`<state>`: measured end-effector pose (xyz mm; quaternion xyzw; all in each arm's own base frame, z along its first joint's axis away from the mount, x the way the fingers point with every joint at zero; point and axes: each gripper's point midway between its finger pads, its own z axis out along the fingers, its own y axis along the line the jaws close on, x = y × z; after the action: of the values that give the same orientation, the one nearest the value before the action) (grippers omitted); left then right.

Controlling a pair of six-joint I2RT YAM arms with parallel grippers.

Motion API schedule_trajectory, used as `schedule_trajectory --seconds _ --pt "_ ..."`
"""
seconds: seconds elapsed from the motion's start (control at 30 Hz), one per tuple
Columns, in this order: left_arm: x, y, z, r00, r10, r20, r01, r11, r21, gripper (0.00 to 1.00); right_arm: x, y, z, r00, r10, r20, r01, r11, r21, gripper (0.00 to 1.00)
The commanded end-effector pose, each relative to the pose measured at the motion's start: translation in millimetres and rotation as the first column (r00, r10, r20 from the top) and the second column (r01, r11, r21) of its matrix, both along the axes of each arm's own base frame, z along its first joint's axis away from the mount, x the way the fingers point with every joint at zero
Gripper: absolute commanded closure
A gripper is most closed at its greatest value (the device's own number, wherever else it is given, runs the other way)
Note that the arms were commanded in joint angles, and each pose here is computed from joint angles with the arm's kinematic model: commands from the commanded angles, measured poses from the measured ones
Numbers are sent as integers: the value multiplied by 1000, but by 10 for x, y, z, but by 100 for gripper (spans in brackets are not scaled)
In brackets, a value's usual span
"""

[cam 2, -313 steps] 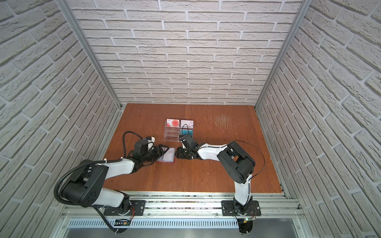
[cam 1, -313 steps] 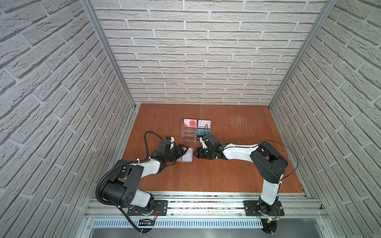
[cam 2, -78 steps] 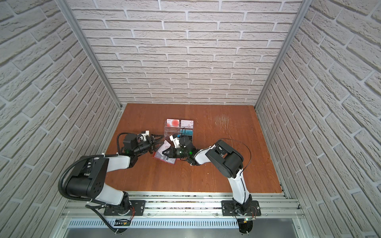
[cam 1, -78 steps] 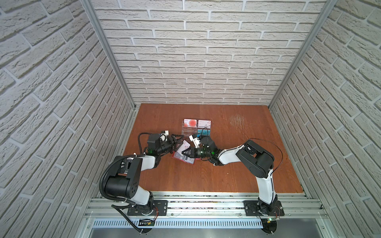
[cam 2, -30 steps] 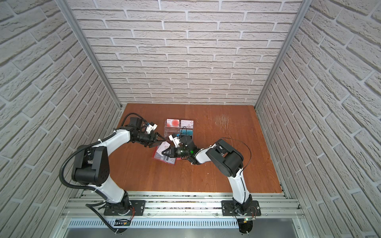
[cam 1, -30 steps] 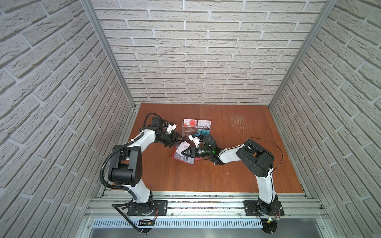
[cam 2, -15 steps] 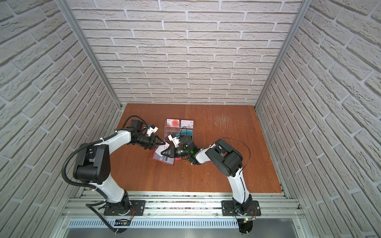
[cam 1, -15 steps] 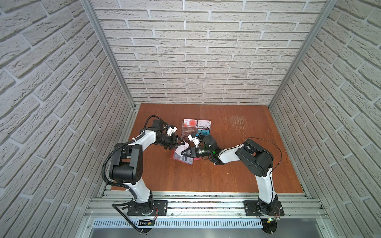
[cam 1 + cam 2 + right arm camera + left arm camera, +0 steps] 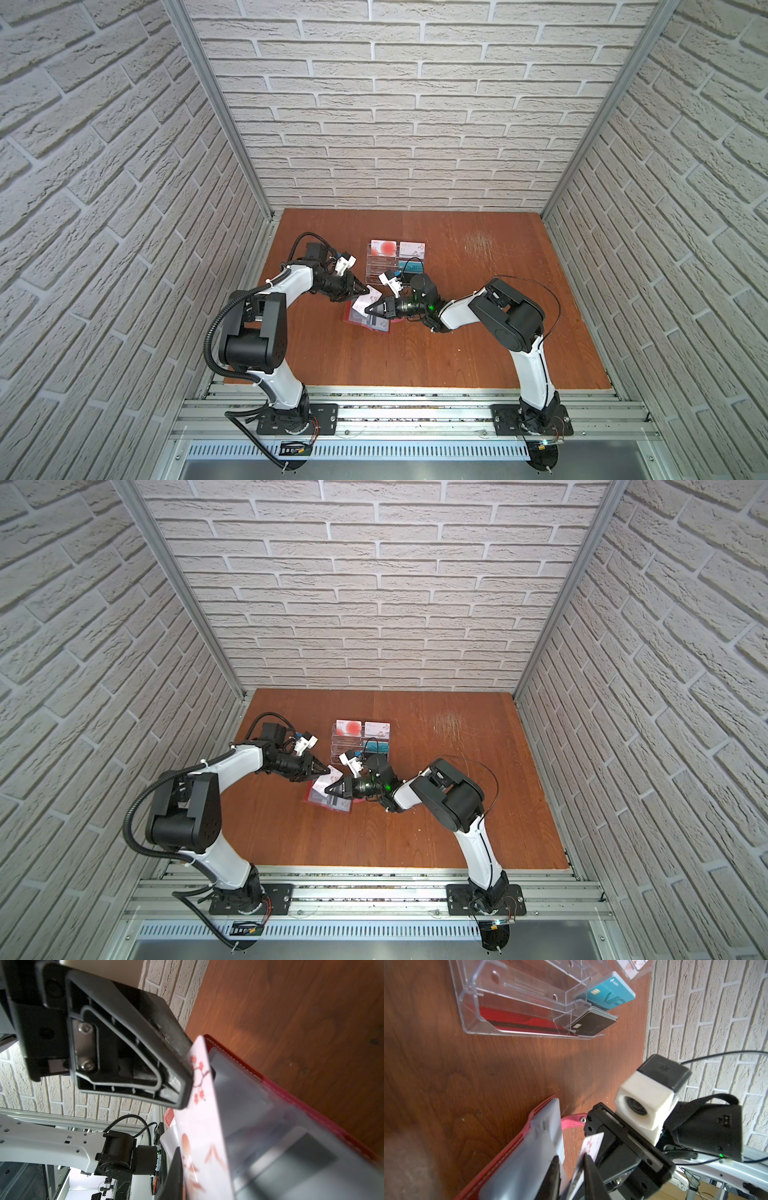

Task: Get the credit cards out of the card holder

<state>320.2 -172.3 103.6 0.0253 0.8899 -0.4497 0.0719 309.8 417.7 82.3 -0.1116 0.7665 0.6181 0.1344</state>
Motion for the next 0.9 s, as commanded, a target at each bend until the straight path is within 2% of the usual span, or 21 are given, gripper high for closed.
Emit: schedule_trajectory --seconds 0.0,0.37,0.5,0.53,0.57,0.6,0.67,0.7,0.73,0.87 --pt "-165 -97 63 999 -37 -20 37 999 -27 85 156 44 181 997 -35 64 31 998 55 93" --pt "-189 -108 9 998 -44 -35 44 999 -14 100 196 35 161 998 -41 55 37 997 63 90" --pt "-190 -105 -7 998 -43 -39 42 999 -8 100 212 9 137 998 -50 48 47 997 56 87" --pt "-188 -107 -7 998 -44 -36 44 999 -3 100 211 1 129 998 -52 45 50 997 54 80" --pt "-186 -98 -17 998 -42 -37 42 999 5 100 221 -21 123 997 -60 43 58 997 52 56" --pt "-184 -91 -20 999 -41 -35 41 999 12 100 234 -42 120 997 -68 41 66 997 50 46" --pt "-166 -53 -39 999 -34 -32 35 999 39 100 247 -97 128 995 -85 43 83 996 46 38" --pt "-154 -36 -40 999 -31 -27 32 998 50 100 248 -123 135 995 -91 43 89 995 43 18" --pt "-131 -6 -37 1000 -22 -21 23 998 60 100 245 -149 144 994 -96 44 94 995 37 10" --pt "11 139 44 1000 25 15 -26 997 79 100 197 -268 175 993 -106 58 108 994 -18 9"
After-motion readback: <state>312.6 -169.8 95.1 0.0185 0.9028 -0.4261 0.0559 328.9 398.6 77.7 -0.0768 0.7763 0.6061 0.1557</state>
